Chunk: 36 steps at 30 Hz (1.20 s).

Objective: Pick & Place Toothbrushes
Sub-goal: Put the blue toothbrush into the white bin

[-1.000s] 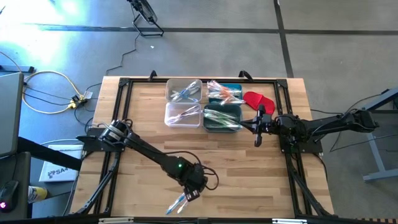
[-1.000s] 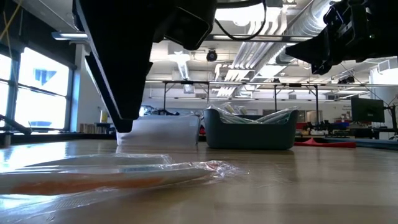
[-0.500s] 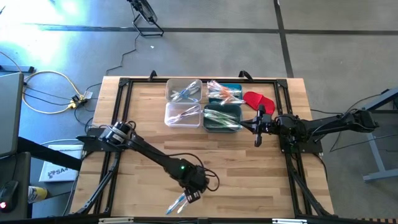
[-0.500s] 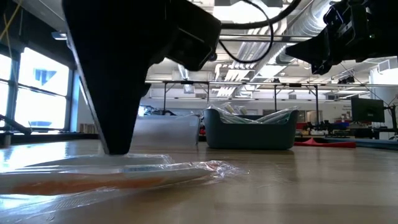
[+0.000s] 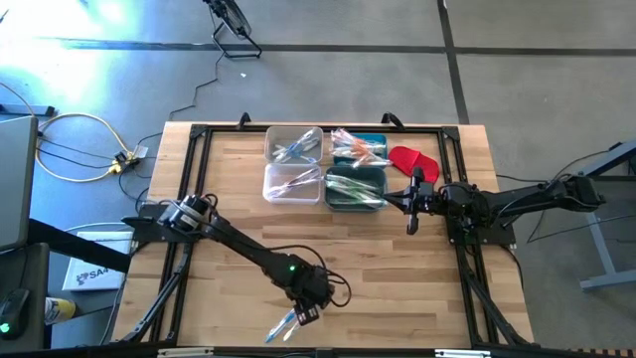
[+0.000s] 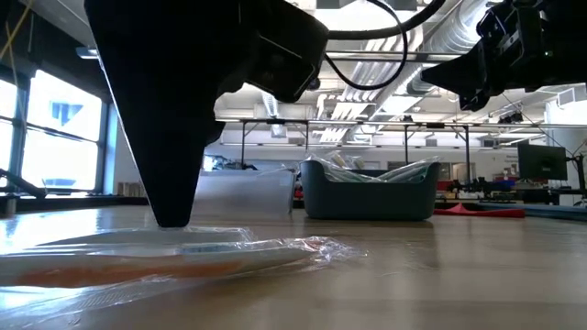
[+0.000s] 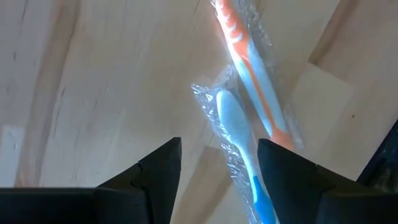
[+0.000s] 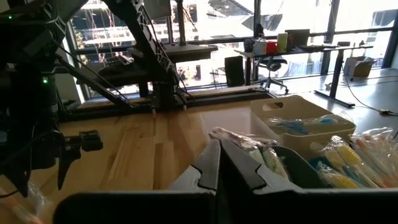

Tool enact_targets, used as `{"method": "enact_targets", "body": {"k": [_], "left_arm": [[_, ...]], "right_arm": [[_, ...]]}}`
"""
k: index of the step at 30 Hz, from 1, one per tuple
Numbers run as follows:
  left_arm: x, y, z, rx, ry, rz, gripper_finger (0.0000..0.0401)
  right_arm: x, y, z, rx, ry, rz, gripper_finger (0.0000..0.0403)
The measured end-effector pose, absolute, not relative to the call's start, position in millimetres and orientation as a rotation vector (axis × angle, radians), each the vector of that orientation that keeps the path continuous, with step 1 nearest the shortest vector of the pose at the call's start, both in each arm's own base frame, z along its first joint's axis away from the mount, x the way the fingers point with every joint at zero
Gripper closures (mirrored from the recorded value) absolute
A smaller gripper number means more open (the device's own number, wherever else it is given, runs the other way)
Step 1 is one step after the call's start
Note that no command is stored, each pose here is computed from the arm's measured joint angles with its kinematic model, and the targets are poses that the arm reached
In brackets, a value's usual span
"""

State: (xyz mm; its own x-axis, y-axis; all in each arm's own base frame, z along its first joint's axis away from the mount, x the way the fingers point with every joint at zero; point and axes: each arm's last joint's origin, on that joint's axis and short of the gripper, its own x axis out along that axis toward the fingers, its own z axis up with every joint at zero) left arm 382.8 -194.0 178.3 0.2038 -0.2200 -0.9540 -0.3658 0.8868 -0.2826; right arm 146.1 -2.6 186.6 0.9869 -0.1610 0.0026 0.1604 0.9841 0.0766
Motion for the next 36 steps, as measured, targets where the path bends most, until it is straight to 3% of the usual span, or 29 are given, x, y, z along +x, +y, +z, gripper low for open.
{"method": "enact_targets", "body": {"k": [13,27,36], "left_arm": [[385,-178,156,-0.604,1.395,0.018,0.0244],[385,-178,154,-0.595,1.4,0.019,0.0342],[392,-170,165,-0.488,1.415,-0.03,0.0351]], "right_arm": [[146,-3,187,0.08,-0.008,-0.162,0.0399],[146,-3,187,0.079,-0.008,-0.162,0.0399],[146,-3,187,0.079,-0.008,-0.162,0.0399]]}}
